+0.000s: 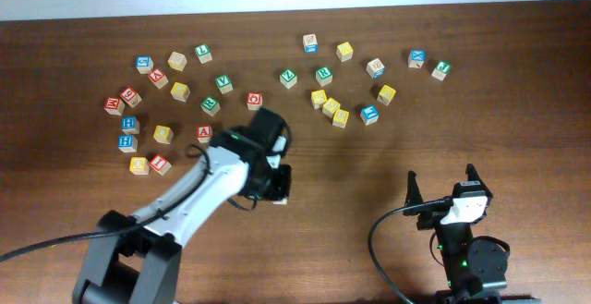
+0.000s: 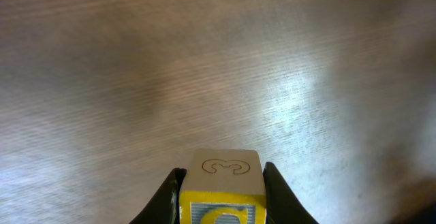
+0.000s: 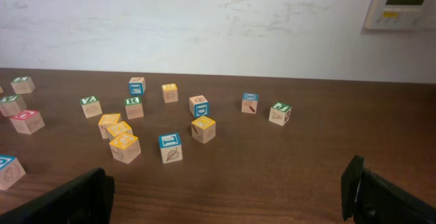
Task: Spell out CVPR
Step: 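Carry the C block forward and set it down, open gripper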
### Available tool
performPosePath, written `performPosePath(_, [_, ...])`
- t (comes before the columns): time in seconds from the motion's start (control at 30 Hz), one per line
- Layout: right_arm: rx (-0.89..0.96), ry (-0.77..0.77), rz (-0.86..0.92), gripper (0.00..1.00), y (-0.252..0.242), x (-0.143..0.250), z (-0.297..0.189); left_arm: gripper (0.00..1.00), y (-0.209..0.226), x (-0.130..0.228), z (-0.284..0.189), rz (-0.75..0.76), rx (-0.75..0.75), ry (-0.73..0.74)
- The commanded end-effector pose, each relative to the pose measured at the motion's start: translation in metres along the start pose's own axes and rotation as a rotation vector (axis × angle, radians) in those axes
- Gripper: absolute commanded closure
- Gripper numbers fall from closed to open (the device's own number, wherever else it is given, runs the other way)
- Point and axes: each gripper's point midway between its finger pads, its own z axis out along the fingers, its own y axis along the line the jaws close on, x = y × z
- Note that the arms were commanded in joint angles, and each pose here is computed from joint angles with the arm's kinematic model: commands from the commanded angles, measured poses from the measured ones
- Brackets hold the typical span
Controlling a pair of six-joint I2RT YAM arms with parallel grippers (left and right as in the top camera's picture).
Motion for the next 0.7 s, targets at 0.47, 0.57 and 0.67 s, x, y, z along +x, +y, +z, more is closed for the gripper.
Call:
performPosePath(0.47, [0.014,0.006,0.008,0.02,-0.003,0.003,0.000,0.79,0.048,0.003,0.018,-0.142,-0.342,-0.164])
performPosePath(0.57, [0.014,0.006,0.008,0.02,-0.003,0.003,0.000,0.77,0.048,-0.005,0.017,-0.142,-0.347,-0.203])
performPosePath(0.67, [0.014,0.006,0.008,0.02,-0.003,0.003,0.000,0.76,0.053,-0.008,0.014,-0.141,-0.381,-0.223])
